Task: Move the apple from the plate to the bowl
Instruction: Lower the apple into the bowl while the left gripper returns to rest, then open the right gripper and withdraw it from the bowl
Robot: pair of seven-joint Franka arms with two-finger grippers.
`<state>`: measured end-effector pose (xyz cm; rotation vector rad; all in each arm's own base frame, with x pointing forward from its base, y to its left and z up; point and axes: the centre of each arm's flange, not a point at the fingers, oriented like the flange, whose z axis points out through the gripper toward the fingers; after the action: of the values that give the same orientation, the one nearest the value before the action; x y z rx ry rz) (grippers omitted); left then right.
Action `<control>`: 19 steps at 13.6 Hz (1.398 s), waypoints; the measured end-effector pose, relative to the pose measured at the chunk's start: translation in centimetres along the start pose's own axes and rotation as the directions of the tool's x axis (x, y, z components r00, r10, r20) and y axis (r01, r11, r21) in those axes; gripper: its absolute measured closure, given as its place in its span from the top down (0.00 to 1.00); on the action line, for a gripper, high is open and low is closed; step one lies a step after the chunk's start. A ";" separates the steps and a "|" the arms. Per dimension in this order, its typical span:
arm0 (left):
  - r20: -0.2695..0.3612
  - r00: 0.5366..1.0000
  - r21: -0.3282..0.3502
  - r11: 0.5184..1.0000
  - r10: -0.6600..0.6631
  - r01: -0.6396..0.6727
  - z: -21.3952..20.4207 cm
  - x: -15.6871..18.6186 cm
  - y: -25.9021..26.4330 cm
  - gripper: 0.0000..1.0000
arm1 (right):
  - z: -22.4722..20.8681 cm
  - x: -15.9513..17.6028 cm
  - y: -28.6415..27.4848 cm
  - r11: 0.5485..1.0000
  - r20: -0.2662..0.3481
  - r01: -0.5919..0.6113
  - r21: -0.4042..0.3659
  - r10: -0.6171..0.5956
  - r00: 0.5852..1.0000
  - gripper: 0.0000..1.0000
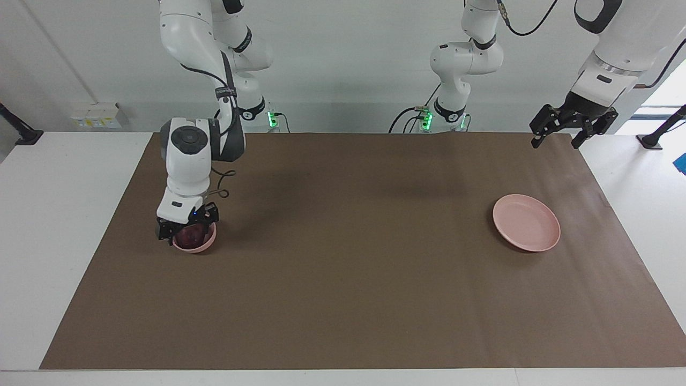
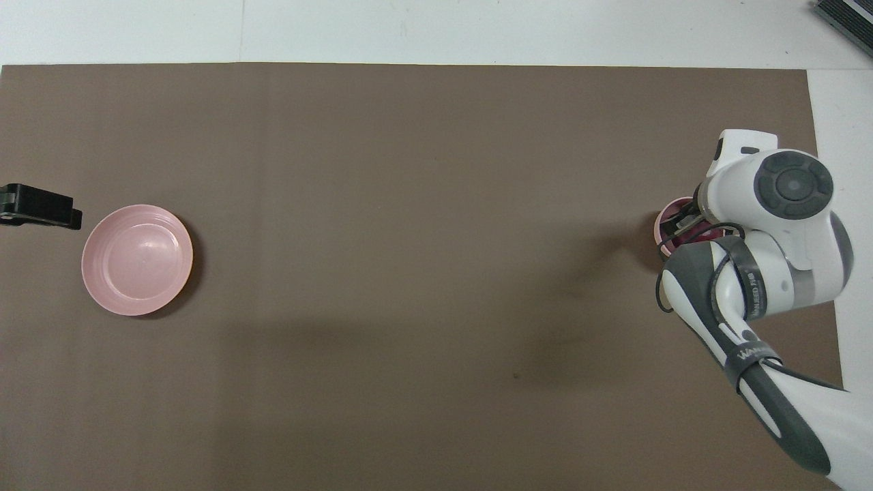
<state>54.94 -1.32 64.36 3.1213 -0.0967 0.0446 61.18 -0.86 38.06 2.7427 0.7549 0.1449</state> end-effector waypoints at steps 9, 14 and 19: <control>0.000 1.000 0.000 1.000 0.000 0.000 0.0 0.0 0.0 1.00 | -16.1 -2.9 2.6 0.900 0.050 -0.374 0.226 0.373 0.927 1.00; 0.000 1.000 0.000 1.000 0.000 0.000 0.0 0.0 0.0 1.00 | -22.8 -5.6 2.7 0.830 0.097 -0.510 0.225 0.502 0.859 1.00; 0.000 1.000 0.000 1.000 0.000 0.000 0.0 0.0 0.0 1.00 | -31.6 -8.2 4.4 0.816 0.110 -0.527 0.237 0.516 0.849 1.00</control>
<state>54.94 -1.32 64.35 3.1214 -0.0964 0.0441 50.79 -0.75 69.34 3.1258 -0.0228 0.1082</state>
